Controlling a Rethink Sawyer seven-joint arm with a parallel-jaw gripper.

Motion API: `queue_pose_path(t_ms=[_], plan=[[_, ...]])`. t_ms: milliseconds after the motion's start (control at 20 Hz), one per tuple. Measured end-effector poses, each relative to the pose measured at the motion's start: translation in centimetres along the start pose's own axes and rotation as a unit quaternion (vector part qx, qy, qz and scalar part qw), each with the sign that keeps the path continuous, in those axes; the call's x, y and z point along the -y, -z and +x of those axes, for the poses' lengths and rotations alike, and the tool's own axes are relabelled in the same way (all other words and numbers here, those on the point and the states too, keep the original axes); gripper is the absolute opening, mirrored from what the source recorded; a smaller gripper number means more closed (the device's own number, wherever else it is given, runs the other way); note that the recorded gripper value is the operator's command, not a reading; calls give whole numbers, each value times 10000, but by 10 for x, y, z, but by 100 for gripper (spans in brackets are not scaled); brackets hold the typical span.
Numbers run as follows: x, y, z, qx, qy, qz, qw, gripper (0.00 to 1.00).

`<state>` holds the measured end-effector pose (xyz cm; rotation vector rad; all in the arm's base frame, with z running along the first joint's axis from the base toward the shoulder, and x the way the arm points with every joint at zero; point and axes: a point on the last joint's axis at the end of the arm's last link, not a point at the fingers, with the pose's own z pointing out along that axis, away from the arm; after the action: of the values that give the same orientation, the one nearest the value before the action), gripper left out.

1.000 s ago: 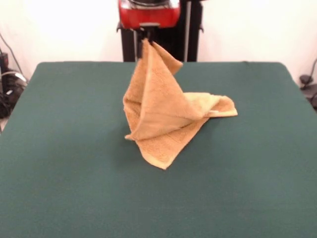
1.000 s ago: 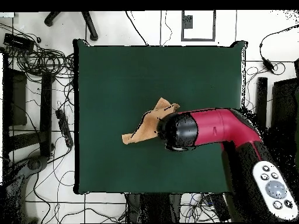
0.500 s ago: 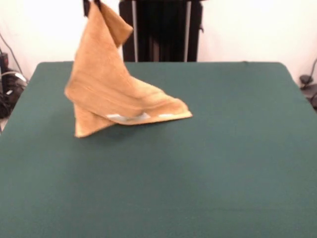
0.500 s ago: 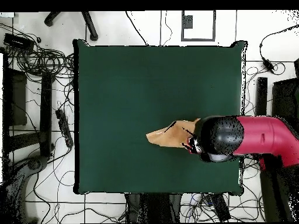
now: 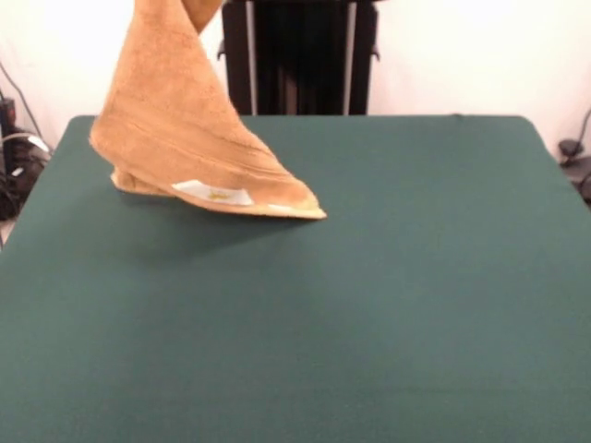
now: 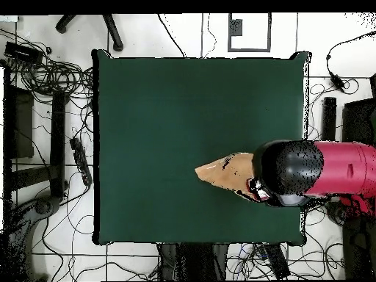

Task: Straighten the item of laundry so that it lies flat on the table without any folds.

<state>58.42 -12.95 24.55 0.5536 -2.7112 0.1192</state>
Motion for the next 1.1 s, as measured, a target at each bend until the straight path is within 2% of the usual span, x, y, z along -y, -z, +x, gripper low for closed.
queue_pose_path(t_ms=[500, 1100], plan=[[16, 35, 0, -4, 193, 212, 9996, 0], [40, 67, -1, 1, 104, 314, 9995, 0]])
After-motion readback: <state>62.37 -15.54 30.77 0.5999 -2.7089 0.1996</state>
